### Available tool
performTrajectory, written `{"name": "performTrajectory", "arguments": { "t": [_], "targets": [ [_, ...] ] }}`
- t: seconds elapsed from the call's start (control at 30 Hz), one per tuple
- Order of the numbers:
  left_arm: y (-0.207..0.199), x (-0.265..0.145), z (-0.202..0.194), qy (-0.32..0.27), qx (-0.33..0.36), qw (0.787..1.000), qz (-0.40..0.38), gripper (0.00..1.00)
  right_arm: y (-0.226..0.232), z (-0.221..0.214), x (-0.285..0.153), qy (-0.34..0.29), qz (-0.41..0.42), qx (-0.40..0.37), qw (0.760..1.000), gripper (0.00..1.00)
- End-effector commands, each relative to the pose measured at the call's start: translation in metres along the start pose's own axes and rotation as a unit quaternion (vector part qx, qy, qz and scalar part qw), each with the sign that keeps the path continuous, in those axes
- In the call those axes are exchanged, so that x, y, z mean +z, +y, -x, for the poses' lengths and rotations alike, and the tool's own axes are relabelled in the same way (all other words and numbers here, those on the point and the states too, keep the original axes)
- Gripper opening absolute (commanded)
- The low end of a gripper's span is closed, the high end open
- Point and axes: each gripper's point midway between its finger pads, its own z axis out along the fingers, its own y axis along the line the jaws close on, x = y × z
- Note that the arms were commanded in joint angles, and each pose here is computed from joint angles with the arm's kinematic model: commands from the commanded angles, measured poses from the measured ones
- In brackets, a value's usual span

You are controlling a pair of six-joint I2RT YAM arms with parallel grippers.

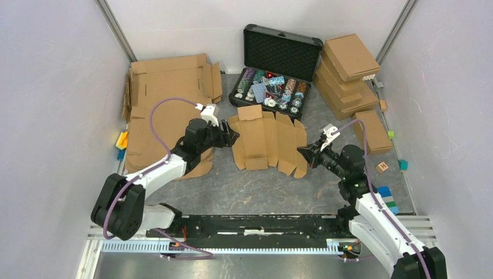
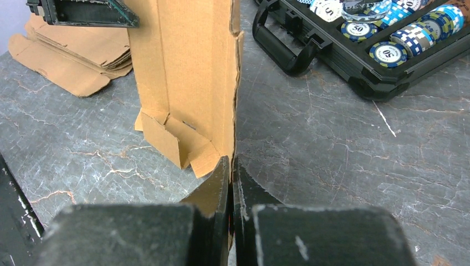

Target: Fold the paper box

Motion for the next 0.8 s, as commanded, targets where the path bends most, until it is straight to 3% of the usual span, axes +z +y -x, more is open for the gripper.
{"name": "performTrajectory", "arguments": {
  "t": [0.0, 0.07, 0.2, 0.23, 0.37, 0.43, 0.77],
  "targets": [
    [-0.034, 0.004, 0.025, -0.035, 0.006, 0.995, -0.090, 0.65, 0.003, 0.009, 0.002, -0.018, 0.011, -0.018, 1.000, 0.03],
    [-0.039, 0.009, 0.024, -0.027, 0.001, 0.994, -0.103, 0.57, 0.004, 0.009, 0.002, -0.019, 0.012, -0.017, 1.000, 0.03],
    [-0.039, 0.015, 0.024, -0.015, -0.001, 0.995, -0.100, 0.07, 0.003, 0.010, 0.003, -0.021, 0.007, -0.014, 1.000, 0.03],
    [-0.040, 0.014, 0.026, -0.018, 0.001, 0.995, -0.101, 0.02, 0.002, 0.010, 0.003, -0.022, 0.006, -0.013, 1.000, 0.03],
    [-0.044, 0.002, 0.039, -0.047, 0.013, 0.994, -0.094, 0.02, 0.003, 0.012, 0.003, -0.028, 0.004, -0.010, 1.000, 0.04],
    [-0.049, -0.006, 0.042, -0.062, 0.027, 0.993, -0.097, 0.02, 0.002, 0.011, 0.003, -0.028, 0.002, -0.010, 1.000, 0.09],
    [-0.070, -0.028, 0.029, -0.100, 0.115, 0.982, -0.114, 0.02, -0.020, -0.026, -0.004, 0.022, -0.064, 0.011, 0.998, 0.64]
  ]
}}
